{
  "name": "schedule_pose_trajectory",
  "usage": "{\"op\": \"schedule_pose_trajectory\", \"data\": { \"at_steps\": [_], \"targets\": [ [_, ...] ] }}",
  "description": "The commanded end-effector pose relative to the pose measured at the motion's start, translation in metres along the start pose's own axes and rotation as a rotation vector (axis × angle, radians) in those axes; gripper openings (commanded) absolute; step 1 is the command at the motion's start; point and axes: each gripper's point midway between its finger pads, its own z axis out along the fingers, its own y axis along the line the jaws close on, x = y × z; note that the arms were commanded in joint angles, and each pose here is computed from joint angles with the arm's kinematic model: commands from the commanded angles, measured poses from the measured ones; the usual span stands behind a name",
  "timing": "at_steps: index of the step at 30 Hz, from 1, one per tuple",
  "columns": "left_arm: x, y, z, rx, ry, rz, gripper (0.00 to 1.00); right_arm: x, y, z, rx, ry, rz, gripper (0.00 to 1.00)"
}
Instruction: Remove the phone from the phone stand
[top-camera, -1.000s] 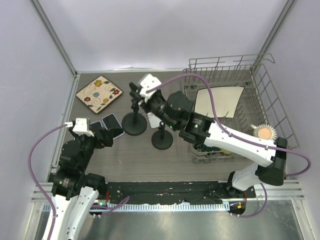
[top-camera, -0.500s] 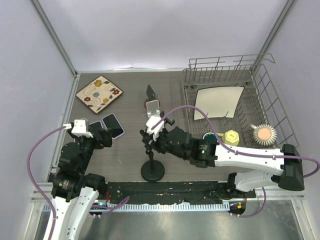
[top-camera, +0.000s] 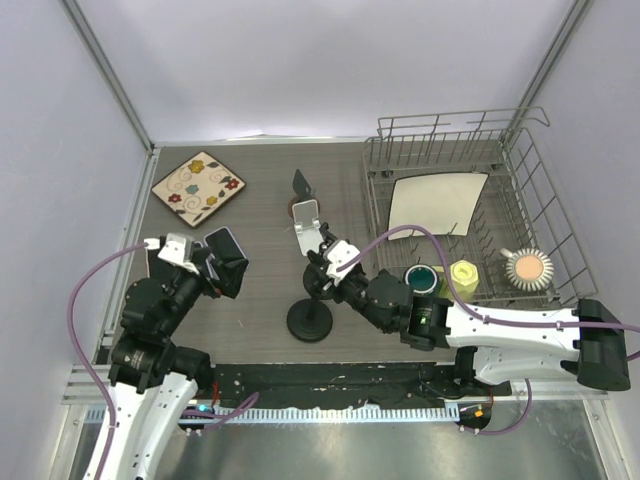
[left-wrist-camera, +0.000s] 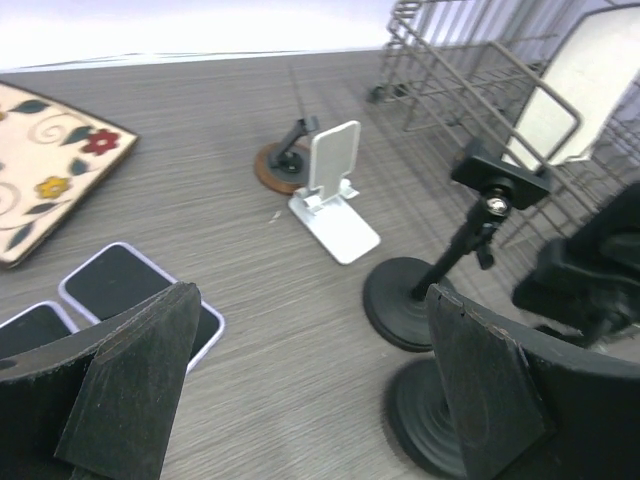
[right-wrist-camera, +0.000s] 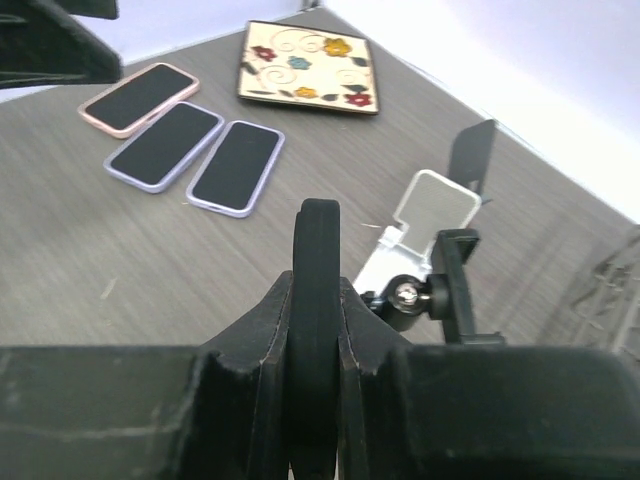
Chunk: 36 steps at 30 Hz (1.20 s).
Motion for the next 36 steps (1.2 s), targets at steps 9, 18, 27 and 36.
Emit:
{"op": "schedule_pose_trajectory", "data": {
  "at_steps": [9, 18, 27, 36],
  "targets": [
    [-0.001, -0.057, 0.015, 0.325, 0.029, -0.112, 1.0, -0.047, -0.07, 0.011, 0.34, -0.192, -0.113, 0.01],
    [0.003, -0.067, 0.021, 0.352, 0.03, -0.219, 1.0, -0.056, -0.058, 0.031, 0.266, -0.179, -0.092, 0.01],
    [0.022, -0.095, 0.039, 0.394, 0.078, -0.213, 1.0, -0.051, -0.039, 0.021, 0.136, -0.136, 0.029, 0.01],
    [0.064, -0.14, 0.055, 0.406, 0.136, 0.098, 0.95, -0.047, -0.03, 0.012, 0.1, -0.104, 0.095, 0.01]
  ]
}}
